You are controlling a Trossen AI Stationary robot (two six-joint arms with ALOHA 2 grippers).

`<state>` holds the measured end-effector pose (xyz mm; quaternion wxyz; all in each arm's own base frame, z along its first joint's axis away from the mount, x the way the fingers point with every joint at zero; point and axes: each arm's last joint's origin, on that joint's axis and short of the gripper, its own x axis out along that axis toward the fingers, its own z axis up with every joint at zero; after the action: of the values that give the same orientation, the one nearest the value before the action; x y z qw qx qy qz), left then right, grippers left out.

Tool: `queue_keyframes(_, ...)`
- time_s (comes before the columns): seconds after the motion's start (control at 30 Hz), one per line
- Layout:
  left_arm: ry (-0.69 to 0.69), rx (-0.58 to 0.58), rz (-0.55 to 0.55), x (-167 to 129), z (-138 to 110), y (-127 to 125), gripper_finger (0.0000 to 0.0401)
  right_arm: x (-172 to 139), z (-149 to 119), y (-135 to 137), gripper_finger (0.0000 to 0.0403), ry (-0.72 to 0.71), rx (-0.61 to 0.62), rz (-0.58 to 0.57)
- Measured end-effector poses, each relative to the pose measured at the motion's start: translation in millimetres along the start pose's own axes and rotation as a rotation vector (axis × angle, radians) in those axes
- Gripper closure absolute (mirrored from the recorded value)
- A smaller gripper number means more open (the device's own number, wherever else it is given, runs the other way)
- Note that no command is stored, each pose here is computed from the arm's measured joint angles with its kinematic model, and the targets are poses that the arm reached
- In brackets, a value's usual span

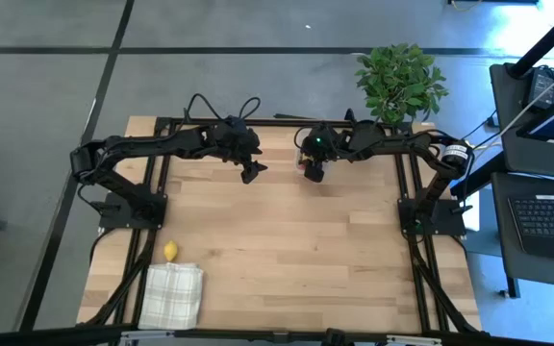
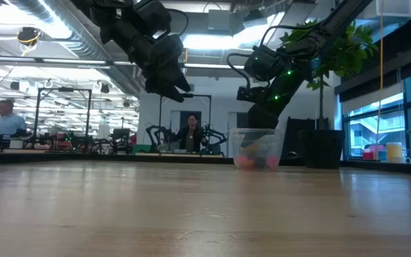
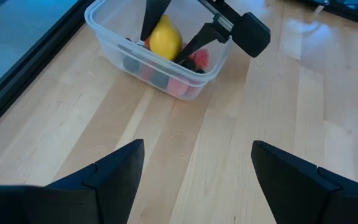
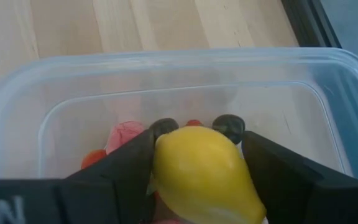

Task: Pick and placing Produce into tupperware
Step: Put the top lemon into the transparent bin, then put the lemon into the transparent bin

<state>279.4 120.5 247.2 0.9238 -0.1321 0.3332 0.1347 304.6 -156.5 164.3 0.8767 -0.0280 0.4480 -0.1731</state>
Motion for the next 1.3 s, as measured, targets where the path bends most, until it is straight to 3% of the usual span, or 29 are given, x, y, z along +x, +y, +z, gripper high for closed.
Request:
queue_keyframes(0.63, 0.001, 0.031, 0.0, 0.0, -0.1, 0.0, 0.0111, -1.8, 0.5, 0.0, 0.0151, 0.006, -0.001, 0.002)
queue_keyframes(0.83, 0.01, 0.032, 0.002, -0.1, -1.0, 0.4, 0.0111, -11.0, 15.9, -4.7, 0.0151, -0.008, -0.002, -0.003)
queue_keyframes(1.03, 0.084, 0.03, 0.005, -0.4, -8.2, 0.8, 0.0111, -29.6, 37.2, -11.5, 0.015, 0.085, 0.01, 0.022)
queue_keyframes(1.3, 0.319, 0.05, 0.008, -5.1, -30.6, 2.2, 0.0111, -70.0, 59.1, -1.0, 0.015, 0.308, 0.076, 0.09)
